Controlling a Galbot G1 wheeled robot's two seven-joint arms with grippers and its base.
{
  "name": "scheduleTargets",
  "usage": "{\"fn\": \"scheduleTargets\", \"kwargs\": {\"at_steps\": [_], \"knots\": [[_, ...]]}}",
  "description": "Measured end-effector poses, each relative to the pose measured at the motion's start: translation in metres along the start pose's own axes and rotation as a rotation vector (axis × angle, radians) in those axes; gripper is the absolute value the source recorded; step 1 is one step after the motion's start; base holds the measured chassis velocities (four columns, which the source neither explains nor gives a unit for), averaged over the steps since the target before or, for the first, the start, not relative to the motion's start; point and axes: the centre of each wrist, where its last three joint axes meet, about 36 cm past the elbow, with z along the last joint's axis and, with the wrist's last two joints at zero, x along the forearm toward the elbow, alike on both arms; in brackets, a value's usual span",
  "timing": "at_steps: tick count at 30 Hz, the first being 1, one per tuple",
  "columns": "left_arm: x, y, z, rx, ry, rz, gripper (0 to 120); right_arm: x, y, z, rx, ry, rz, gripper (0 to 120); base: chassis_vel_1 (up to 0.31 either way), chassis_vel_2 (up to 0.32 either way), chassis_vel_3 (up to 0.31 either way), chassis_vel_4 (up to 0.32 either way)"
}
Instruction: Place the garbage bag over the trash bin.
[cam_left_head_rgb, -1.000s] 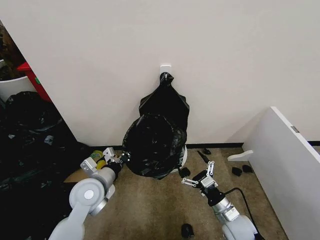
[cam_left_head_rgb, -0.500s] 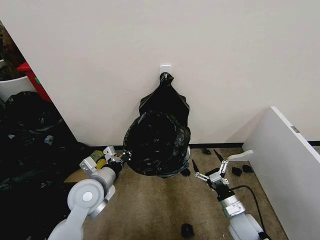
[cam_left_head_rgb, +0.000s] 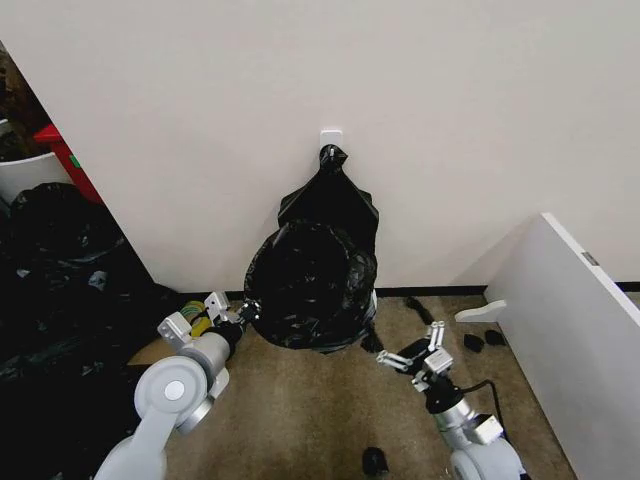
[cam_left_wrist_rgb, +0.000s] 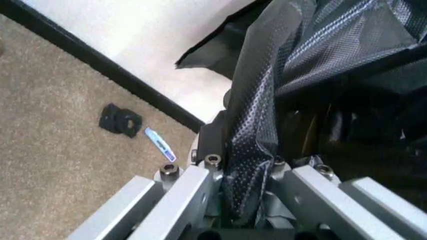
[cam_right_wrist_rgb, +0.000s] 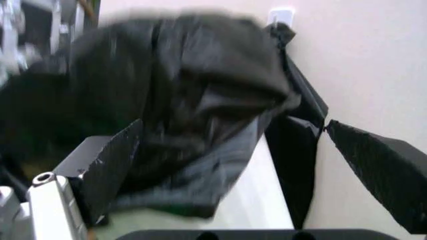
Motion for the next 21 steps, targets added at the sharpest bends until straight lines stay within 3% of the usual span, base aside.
{"fn": "scheduleTargets", "kwargs": {"at_steps": [3,12,21], "knots": [[0.005,-0.005,0.000,-0.003,-0.003,0.014,0,0.001,-0.001,0.008,0.127,0.059,0.020,100,0.000,0.000,0.000,0.000],[0.015,-0.014,-0.002,-0.015,-0.012,0.040,0,0.006,-0.024,0.029,0.330,0.137,0.064,100,0.000,0.000,0.000,0.000],[0.015,-0.014,-0.003,-0.019,-0.012,0.039,0,0.009,-0.038,0.028,0.313,0.071,0.054,100,0.000,0.000,0.000,0.000]]}}
